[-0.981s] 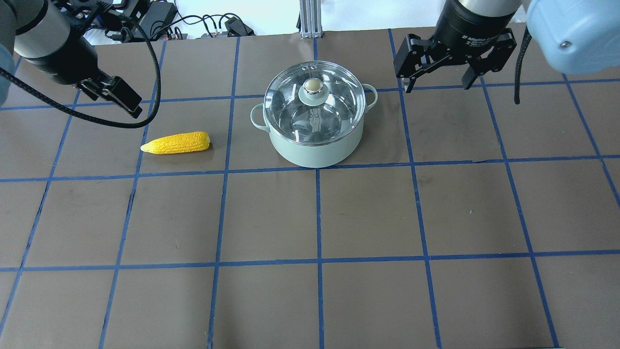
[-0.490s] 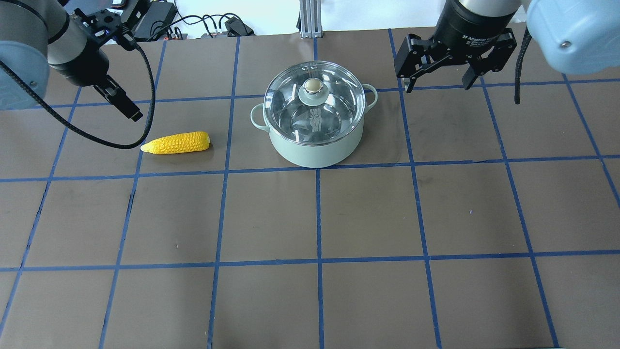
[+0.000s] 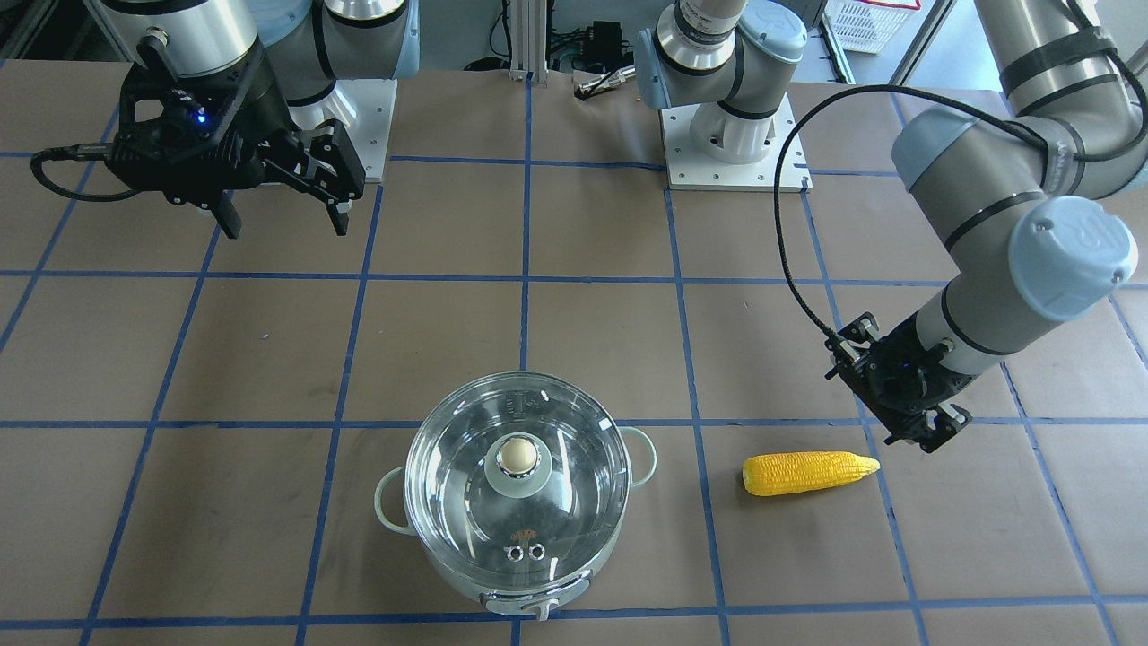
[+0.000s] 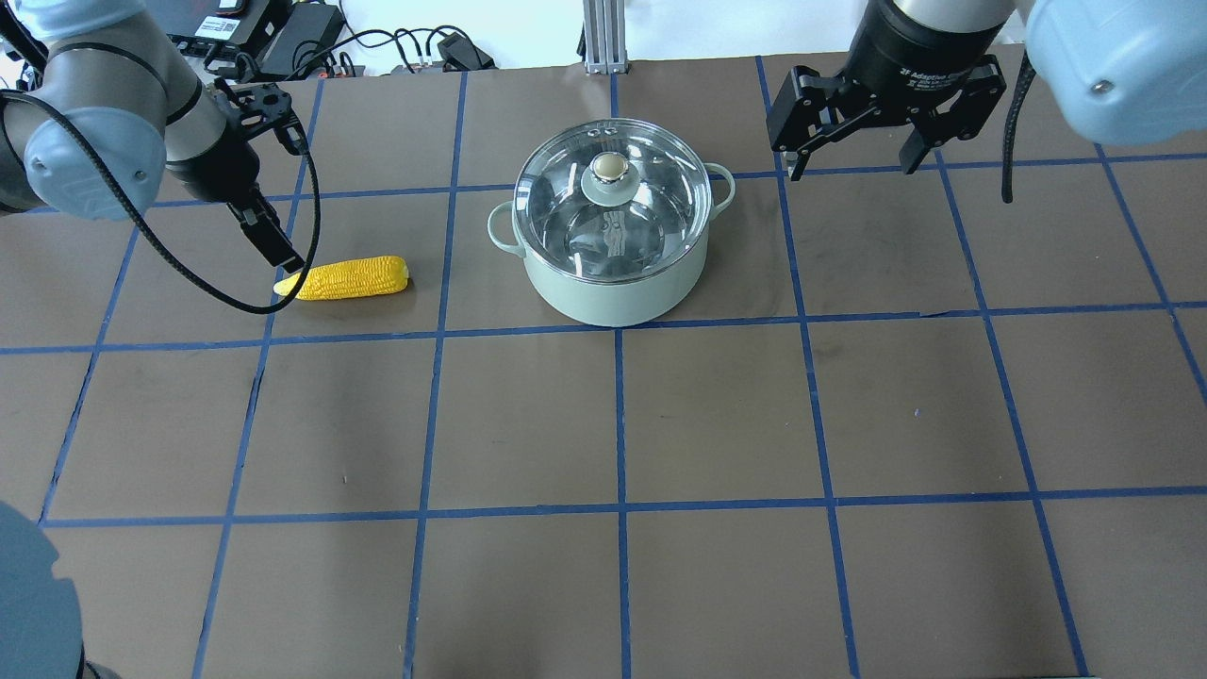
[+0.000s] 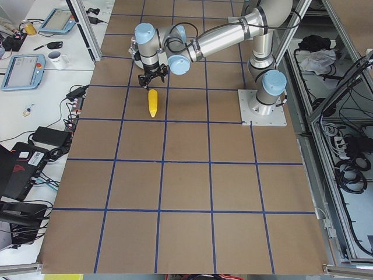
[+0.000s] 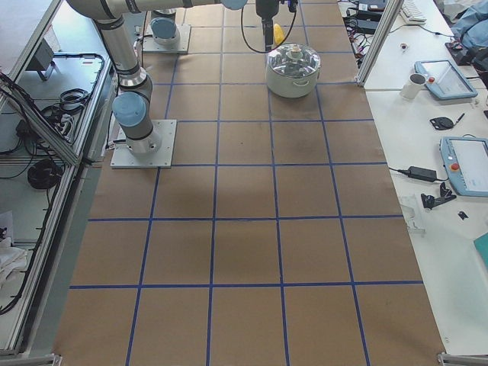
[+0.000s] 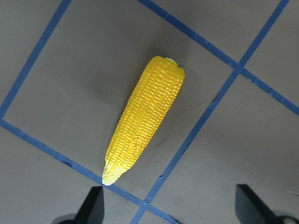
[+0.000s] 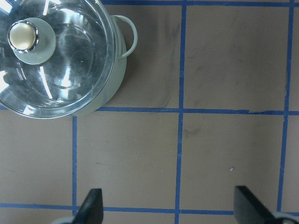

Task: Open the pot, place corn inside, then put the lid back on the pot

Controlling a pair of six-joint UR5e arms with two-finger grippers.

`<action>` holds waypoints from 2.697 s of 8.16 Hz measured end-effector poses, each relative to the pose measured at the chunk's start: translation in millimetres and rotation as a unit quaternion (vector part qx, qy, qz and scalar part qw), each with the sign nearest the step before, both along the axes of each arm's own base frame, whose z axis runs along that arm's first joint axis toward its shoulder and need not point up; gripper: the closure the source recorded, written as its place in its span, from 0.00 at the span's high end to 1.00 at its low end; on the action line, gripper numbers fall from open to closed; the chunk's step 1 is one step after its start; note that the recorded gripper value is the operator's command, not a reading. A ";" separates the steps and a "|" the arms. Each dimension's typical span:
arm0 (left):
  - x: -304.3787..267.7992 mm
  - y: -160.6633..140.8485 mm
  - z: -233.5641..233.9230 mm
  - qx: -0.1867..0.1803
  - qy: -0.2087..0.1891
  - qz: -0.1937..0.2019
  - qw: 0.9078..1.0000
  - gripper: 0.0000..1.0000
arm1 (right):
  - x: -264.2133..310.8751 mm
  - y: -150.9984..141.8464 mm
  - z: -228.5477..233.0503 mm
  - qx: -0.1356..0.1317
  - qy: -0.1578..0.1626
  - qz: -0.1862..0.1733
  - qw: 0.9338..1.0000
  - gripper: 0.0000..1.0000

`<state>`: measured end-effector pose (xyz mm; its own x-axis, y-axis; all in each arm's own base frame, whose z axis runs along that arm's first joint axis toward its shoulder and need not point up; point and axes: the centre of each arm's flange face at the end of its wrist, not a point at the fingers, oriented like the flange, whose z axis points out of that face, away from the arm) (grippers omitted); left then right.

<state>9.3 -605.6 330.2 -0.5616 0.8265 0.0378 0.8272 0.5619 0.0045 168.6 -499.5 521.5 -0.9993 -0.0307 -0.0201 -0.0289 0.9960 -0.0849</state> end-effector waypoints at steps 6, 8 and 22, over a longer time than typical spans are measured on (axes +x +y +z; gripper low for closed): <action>7.8 -29.7 -89.0 0.030 0.010 -0.081 0.996 1.00 | 0.2 -0.3 -0.3 0.000 -0.002 0.000 1.000 1.00; 9.1 -34.9 -102.3 0.027 0.010 -0.109 0.994 0.98 | 0.1 -1.1 -1.0 0.000 -0.001 0.000 1.000 1.00; -1.9 -47.7 -144.4 0.015 0.040 -0.192 0.980 0.00 | 175.5 -126.6 -167.2 -0.086 -0.026 -0.003 0.996 0.81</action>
